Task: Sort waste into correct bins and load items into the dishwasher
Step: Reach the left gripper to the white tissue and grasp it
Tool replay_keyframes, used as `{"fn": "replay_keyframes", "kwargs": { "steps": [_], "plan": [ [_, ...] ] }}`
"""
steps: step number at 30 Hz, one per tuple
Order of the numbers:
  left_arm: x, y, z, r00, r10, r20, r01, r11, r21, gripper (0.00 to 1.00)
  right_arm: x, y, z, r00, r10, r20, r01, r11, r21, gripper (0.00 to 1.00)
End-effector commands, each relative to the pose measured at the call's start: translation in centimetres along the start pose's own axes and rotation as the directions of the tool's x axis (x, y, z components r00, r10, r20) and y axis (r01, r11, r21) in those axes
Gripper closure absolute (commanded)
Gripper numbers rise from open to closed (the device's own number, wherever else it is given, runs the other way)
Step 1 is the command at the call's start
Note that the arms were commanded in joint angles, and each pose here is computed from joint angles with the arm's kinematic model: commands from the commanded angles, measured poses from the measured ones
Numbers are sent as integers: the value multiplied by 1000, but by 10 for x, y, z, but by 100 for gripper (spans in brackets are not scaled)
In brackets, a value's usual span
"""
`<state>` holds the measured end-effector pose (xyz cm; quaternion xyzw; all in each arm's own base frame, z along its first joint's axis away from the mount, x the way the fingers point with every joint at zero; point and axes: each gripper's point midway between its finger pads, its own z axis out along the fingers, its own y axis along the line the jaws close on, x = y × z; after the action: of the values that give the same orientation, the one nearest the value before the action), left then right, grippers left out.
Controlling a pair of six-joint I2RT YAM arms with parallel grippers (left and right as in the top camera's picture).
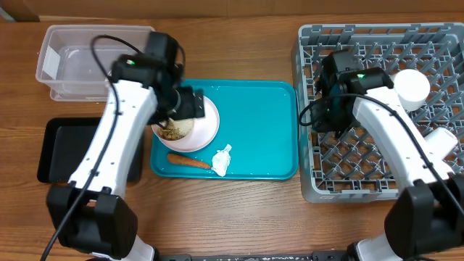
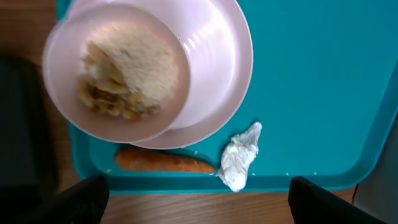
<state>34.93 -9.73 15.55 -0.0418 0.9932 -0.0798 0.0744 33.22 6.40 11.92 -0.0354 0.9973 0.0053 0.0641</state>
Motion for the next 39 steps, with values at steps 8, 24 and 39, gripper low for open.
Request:
{"fn": "replay_keyframes", "kwargs": {
  "steps": [8, 24, 39],
  "plan": [
    [40, -65, 49, 956, 294, -6, -294, 955, 42, 9, -24, -38, -80, 953, 147, 265, -145, 989, -27, 60],
    [84, -62, 102, 933, 354, -67, -355, 935, -3, 11, -20, -45, -78, 955, 169, 245, -168, 985, -28, 60],
    [102, -48, 132, 930, 344, -129, -348, 937, -16, 17, -20, -45, -78, 955, 169, 244, -168, 985, -28, 60]
  ]
}}
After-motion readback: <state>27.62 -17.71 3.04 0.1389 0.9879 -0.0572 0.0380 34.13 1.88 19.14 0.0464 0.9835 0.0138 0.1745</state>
